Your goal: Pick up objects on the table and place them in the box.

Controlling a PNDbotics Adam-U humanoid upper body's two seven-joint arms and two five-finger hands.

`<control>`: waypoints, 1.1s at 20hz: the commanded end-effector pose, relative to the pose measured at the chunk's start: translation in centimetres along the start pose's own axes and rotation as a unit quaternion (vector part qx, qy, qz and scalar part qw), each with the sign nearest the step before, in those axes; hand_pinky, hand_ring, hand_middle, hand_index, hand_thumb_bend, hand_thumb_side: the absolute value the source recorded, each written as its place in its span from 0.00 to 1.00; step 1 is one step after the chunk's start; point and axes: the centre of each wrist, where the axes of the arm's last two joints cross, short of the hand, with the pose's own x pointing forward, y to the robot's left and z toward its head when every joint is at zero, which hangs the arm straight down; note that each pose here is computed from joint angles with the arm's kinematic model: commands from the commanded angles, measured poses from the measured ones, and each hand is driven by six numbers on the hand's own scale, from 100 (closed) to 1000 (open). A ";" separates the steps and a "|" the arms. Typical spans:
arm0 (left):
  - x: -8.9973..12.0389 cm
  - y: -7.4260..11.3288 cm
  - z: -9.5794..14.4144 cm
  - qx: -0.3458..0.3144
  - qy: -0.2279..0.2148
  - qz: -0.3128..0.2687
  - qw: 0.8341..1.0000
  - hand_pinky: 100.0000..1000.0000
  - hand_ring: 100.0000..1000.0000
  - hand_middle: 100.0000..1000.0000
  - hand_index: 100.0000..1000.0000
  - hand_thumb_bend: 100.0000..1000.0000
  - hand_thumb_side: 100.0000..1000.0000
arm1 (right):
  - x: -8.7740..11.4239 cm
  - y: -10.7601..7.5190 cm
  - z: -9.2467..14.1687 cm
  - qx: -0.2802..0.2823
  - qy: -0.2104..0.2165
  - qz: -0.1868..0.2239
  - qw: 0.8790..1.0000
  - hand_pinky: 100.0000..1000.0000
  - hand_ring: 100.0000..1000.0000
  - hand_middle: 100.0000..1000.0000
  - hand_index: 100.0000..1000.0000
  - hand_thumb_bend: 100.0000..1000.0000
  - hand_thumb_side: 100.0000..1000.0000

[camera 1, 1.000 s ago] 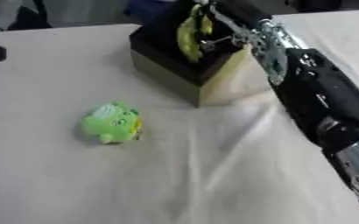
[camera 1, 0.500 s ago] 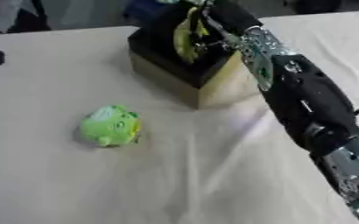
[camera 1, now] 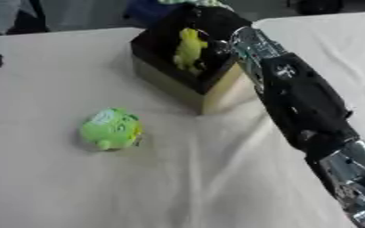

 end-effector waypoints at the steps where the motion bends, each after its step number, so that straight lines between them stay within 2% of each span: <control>1: 0.7 0.2 -0.6 -0.007 -0.016 -0.004 1.000 0.66 0.61 0.63 0.65 0.00 0.72 | -0.3 -2.1 -0.1 -0.019 0.007 0.022 1.000 0.83 0.95 0.79 0.84 0.39 0.09; 5: 0.7 0.2 -0.7 -0.010 -0.017 -0.005 1.000 0.66 0.61 0.63 0.65 0.00 0.72 | -0.4 -2.8 0.1 -0.051 0.018 0.013 0.998 0.82 0.90 0.75 0.82 0.31 0.02; 8: 0.9 0.3 -1.1 -0.011 -0.022 -0.008 1.000 0.66 0.62 0.63 0.65 0.00 0.72 | -0.3 -4.4 0.5 -0.132 0.025 -0.023 0.991 0.81 0.83 0.66 0.79 0.21 0.02; 11: 1.2 0.4 -1.8 -0.013 -0.034 -0.015 0.999 0.66 0.62 0.63 0.66 0.00 0.71 | -0.2 -6.3 1.0 -0.220 0.031 -0.069 0.973 0.80 0.80 0.63 0.78 0.16 0.00; 12: 1.2 0.4 -2.0 -0.014 -0.037 -0.016 0.999 0.66 0.62 0.63 0.66 0.00 0.71 | -0.1 -6.8 1.2 -0.239 0.032 -0.079 0.967 0.80 0.80 0.63 0.78 0.10 0.00; 13: 1.3 0.4 -2.2 -0.017 -0.041 -0.019 0.999 0.66 0.62 0.63 0.66 0.00 0.71 | -0.2 -7.4 1.4 -0.255 0.033 -0.086 0.963 0.80 0.80 0.63 0.78 0.15 0.00; 16: 1.7 0.6 -2.9 -0.027 -0.048 -0.038 0.998 0.66 0.62 0.64 0.66 0.00 0.70 | -0.8 -9.1 2.4 -0.297 0.039 -0.095 0.949 0.80 0.79 0.62 0.78 0.12 0.00; 20: 2.7 1.5 -4.6 -0.052 -0.061 -0.105 0.991 0.67 0.65 0.66 0.69 0.00 0.71 | -2.4 -11.5 4.6 -0.361 0.043 -0.106 0.925 0.80 0.78 0.62 0.78 0.13 0.00; 22: 3.5 1.8 -5.8 -0.076 -0.069 -0.158 0.982 0.68 0.67 0.67 0.70 0.00 0.72 | -3.4 -12.5 6.0 -0.393 0.041 -0.107 0.912 0.80 0.79 0.62 0.78 0.13 0.01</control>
